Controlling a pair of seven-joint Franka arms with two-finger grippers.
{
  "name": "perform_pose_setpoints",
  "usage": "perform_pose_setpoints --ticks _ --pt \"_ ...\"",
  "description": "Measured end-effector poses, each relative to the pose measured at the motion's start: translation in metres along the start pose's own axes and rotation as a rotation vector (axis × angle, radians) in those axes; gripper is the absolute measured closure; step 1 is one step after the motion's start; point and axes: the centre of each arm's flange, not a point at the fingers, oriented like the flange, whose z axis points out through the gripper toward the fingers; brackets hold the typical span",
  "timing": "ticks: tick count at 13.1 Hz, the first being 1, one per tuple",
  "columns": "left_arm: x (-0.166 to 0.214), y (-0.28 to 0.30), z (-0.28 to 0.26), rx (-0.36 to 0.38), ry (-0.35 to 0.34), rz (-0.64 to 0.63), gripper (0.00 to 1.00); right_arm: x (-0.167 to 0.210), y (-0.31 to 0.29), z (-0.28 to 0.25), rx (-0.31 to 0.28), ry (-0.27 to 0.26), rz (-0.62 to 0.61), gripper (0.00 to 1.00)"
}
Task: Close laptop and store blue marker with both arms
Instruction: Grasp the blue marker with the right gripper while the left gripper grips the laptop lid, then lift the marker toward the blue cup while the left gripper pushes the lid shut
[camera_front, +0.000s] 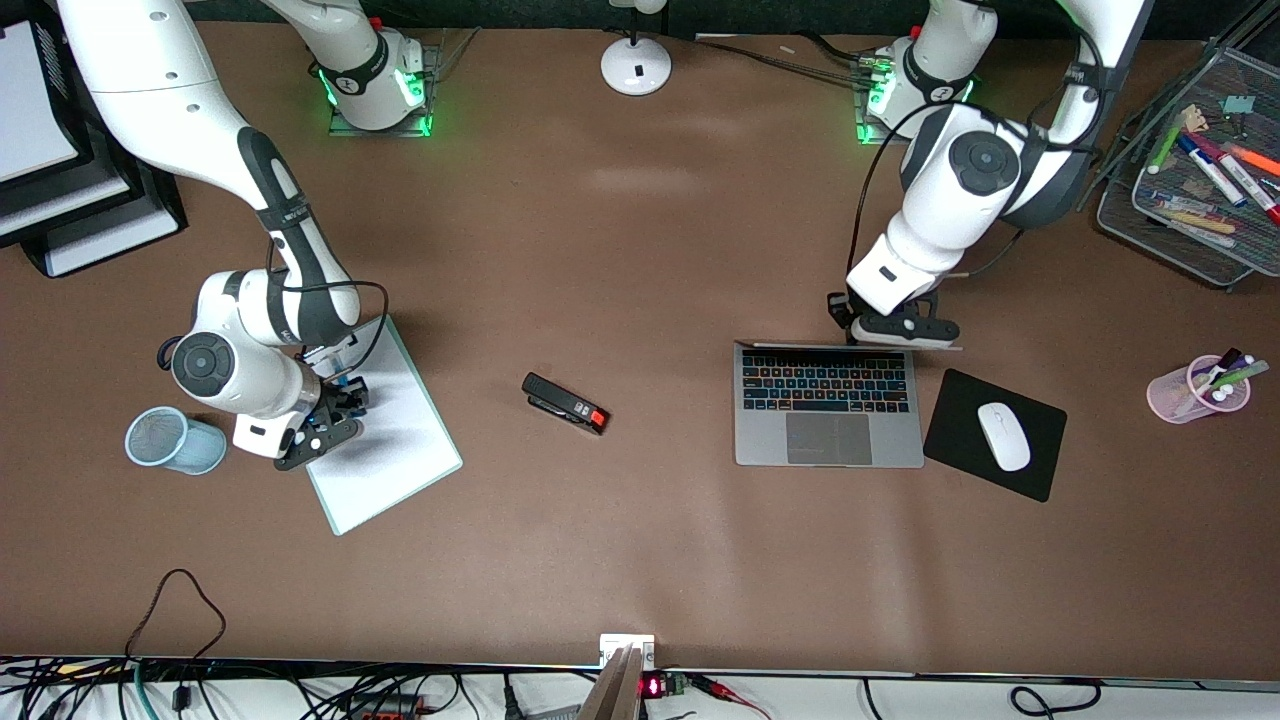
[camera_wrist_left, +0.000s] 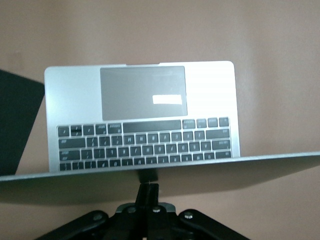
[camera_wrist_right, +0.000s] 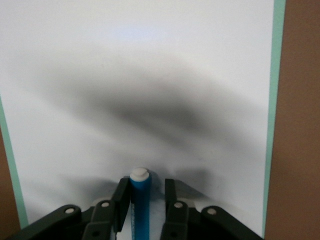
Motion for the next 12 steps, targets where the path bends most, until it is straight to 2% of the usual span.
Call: perform_pose_setpoints --ticks 1,2,3,5,9,11,12 --pt "0.009 -0.001 0.003 -0.01 0.002 -0.007 0.99 0.0 0.0 0.0 0.0 0.001 0.0 0.66" --pt "0.018 -0.001 0.008 -0.02 0.003 -0.014 0.99 0.0 0.0 0.0 -0.001 0.002 0.0 0.72" --pt "0.026 -0.002 0.013 -0.029 0.0 -0.022 0.99 0.001 0.0 0.0 -0.001 0.002 0.0 0.73" --pt "0.041 -0.005 0.027 -0.047 -0.008 -0.038 0.99 0.001 0.0 -0.001 -0.002 0.004 0.0 0.83" --pt "0.068 -0.016 0.05 -0.031 -0.001 -0.017 0.99 0.01 0.005 -0.016 -0.015 0.033 -0.013 0.83" --pt "0.076 -0.022 0.065 -0.026 -0.008 -0.014 0.99 0.019 0.011 -0.05 -0.023 0.056 -0.044 0.83" --pt "0.078 -0.023 0.072 -0.027 -0.013 -0.013 0.99 0.02 0.014 -0.072 -0.007 0.071 -0.052 0.83"
